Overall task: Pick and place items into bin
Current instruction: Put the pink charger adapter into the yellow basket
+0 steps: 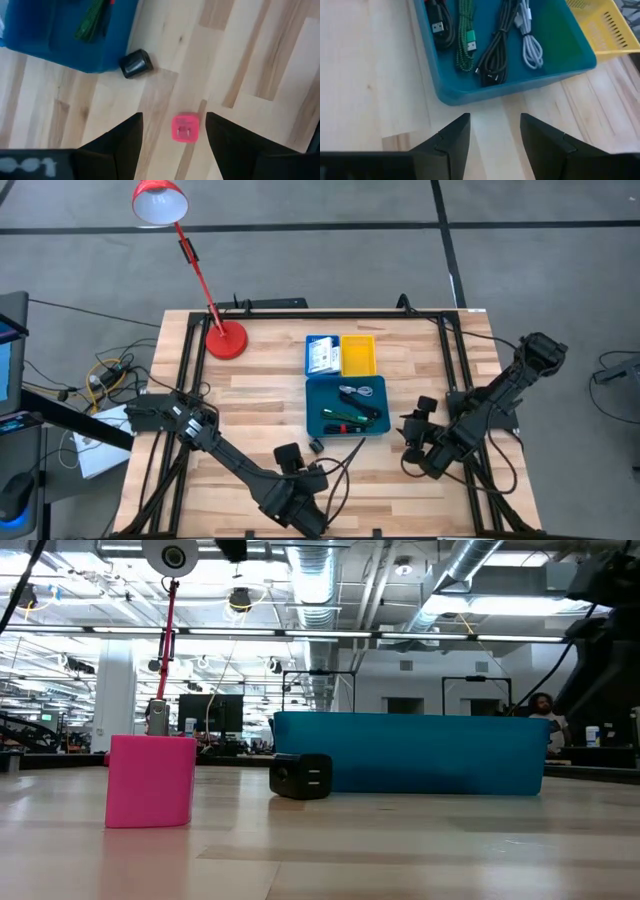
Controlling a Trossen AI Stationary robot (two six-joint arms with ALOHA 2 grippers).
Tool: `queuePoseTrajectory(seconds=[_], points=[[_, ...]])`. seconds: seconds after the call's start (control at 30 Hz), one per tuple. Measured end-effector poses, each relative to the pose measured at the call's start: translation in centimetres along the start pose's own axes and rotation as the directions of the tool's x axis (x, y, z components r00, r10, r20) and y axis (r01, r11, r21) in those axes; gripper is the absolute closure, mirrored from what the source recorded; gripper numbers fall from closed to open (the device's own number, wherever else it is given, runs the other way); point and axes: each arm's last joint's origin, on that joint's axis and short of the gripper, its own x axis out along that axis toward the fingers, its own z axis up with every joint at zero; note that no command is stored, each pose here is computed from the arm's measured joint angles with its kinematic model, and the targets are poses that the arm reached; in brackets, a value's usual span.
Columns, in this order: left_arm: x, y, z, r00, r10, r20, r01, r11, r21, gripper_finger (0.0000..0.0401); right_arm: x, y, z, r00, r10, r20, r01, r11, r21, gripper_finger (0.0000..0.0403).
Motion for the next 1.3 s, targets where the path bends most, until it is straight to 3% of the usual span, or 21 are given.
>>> queuePoseTrajectory(seconds=[0.27, 0.5, 0.67, 0.8, 0.97, 1.13, 1.23, 1.3], points=[[-3.2, 1.9, 0.2, 0.997, -0.064, 0.040, 0.066, 0.997, -0.032, 0.0195, 0.4, 0.0, 0.6, 1.000, 0.010, 0.012, -0.010, 1.000, -0.014, 0.0238], [-9.6, 6.8, 0.1, 0.972, -0.141, 0.188, 0.161, 0.982, -0.097, 0.0195, 1.0, -0.6, 1.1, 1.000, -0.016, -0.003, 0.016, 1.000, 0.005, 0.0239], [-12.8, 10.0, -0.3, 0.943, -0.131, 0.306, 0.184, 0.972, -0.149, 0.0195, 1.1, -0.5, 1.2, 1.000, -0.004, -0.003, 0.004, 1.000, 0.015, 0.0236], [-12.4, 9.9, -0.4, 0.946, -0.123, 0.300, 0.171, 0.975, -0.139, 0.0195, 1.1, -0.5, 1.2, 1.000, 0.004, -0.009, -0.003, 1.000, 0.010, 0.0238], [-9.0, 9.2, -1.6, 0.983, -0.050, 0.178, 0.061, 0.996, -0.059, 0.0195, 1.1, -0.3, 1.4, 1.000, 0.017, 0.003, -0.017, 1.000, -0.012, 0.0238], [-7.0, 13.2, -4.8, 0.992, 0.017, 0.128, 0.006, 0.984, -0.177, 0.0195, 1.1, -0.2, 1.5, 0.999, 0.030, 0.011, -0.030, 1.000, -0.005, 0.0236], [-6.0, 15.0, -6.6, 0.966, -0.091, 0.242, 0.165, 0.937, -0.307, 0.0195, 1.1, -0.1, 1.5, 0.999, 0.042, 0.012, -0.042, 0.999, 0.002, 0.0238], [-5.3, 15.4, -7.4, 0.911, -0.195, 0.364, 0.327, 0.879, -0.348, 0.0195, 1.1, -0.1, 1.5, 0.999, 0.046, 0.010, -0.046, 0.999, 0.003, 0.0239]])
